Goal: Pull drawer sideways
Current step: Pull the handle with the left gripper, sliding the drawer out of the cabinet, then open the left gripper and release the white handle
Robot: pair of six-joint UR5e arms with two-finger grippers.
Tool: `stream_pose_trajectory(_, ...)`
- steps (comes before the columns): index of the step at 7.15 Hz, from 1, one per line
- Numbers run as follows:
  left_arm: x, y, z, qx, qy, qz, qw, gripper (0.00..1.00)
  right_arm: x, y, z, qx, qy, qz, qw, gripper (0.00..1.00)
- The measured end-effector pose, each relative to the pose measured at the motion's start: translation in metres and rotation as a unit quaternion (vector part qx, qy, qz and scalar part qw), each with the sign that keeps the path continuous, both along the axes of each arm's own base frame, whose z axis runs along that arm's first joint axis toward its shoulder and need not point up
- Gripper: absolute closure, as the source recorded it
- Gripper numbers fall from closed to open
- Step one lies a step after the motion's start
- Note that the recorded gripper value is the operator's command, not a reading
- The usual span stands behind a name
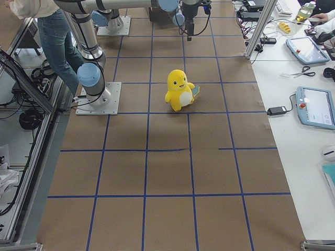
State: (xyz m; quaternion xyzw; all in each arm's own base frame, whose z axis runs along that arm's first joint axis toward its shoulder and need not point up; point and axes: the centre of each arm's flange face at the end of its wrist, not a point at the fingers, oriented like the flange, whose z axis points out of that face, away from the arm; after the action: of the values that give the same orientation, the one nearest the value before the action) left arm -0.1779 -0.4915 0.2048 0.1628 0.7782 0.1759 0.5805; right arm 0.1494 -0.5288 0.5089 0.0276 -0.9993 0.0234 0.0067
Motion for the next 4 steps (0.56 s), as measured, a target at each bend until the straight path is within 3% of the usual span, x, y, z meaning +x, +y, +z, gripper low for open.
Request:
stream_pose_trajectory(2,-0.002,-0.004,0.008,-0.012,0.010,0.008,0.9999,0.00,0.000,0.000,0.000,0.000,0.000,0.000,1.0000,0.00)
stream_pose_trajectory(4,-0.014,-0.018,0.042,-0.020,0.072,0.046,0.9962,0.00,0.000,0.000,0.000,0.000,0.000,0.000,1.0000,0.00)
